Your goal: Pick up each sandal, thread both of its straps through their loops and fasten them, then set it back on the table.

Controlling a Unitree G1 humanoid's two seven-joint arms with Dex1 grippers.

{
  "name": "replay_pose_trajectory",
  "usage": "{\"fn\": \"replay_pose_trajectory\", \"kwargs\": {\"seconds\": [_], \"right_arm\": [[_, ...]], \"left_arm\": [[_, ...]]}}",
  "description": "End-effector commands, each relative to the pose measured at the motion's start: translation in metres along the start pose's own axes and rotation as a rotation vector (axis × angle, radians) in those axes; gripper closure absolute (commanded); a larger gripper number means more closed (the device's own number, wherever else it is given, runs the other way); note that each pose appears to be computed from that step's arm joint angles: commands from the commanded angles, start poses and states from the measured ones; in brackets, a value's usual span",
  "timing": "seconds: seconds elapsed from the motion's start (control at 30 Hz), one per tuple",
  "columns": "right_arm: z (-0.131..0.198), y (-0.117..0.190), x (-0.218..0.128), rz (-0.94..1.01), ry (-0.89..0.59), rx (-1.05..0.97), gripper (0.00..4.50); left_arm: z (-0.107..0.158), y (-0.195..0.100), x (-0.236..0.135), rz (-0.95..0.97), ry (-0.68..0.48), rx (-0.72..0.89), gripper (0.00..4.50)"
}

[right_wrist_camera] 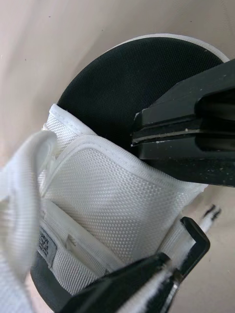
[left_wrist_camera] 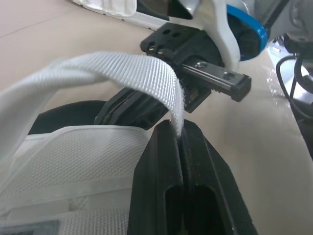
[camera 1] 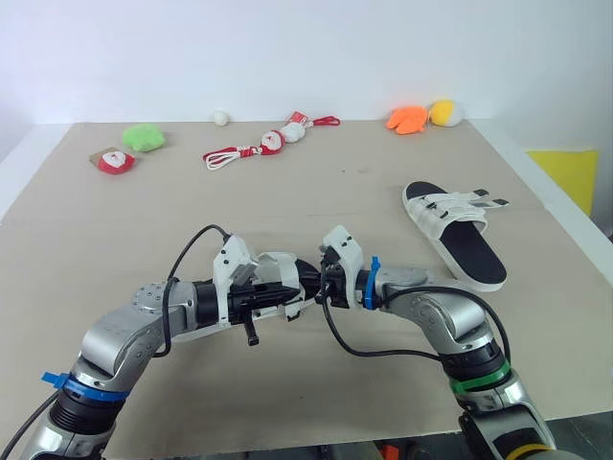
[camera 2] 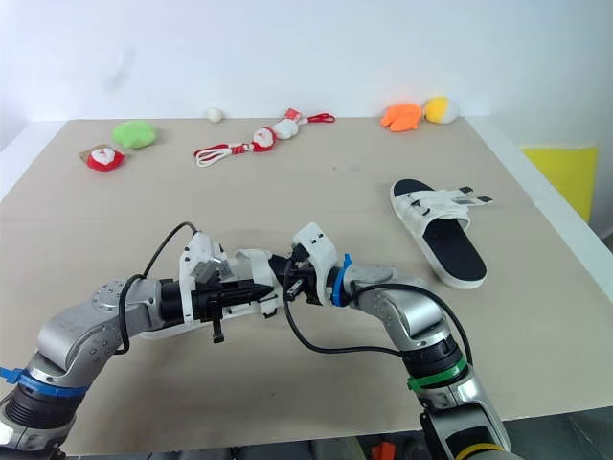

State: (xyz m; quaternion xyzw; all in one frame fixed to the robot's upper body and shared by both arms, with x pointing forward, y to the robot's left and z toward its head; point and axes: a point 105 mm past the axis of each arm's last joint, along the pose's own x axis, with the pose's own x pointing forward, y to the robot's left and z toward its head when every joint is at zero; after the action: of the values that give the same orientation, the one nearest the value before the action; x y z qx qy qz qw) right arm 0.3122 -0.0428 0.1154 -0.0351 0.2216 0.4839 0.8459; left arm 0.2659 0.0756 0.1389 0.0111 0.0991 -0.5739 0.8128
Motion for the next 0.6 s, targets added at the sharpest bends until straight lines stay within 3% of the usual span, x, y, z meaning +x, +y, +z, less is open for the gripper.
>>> {"fn": "replay_pose_trajectory", "kwargs": {"seconds": [0.03,0.13,0.2,0.27,0.47,0.5,0.6], "right_arm": [[-0.019,-0.012,-0.001,-0.063,0.07,0.04,4.5],[-0.019,-0.012,-0.001,-0.064,0.07,0.04,4.5],[-0.019,-0.012,-0.001,-0.063,0.07,0.04,4.5],[-0.019,-0.011,0.0,-0.061,0.07,0.042,4.5],[-0.023,-0.009,0.0,-0.05,0.08,0.05,4.5],[-0.025,-0.008,0.0,-0.043,0.085,0.054,4.5],[-0.028,-0.007,-0.001,-0.035,0.096,0.06,4.5]], "left_arm": [[-0.01,-0.004,-0.001,-0.011,0.042,0.007,4.49],[-0.003,-0.003,-0.003,-0.003,0.011,-0.01,4.49],[0.008,-0.004,-0.009,-0.004,-0.034,-0.036,3.93],[0.02,-0.008,-0.021,-0.005,-0.066,-0.039,3.19],[0.041,-0.014,-0.059,0.08,-0.124,-0.044,0.3],[0.045,-0.018,-0.069,0.086,-0.142,-0.059,0.1],[0.049,-0.036,-0.086,0.062,-0.154,-0.103,0.1]]}}
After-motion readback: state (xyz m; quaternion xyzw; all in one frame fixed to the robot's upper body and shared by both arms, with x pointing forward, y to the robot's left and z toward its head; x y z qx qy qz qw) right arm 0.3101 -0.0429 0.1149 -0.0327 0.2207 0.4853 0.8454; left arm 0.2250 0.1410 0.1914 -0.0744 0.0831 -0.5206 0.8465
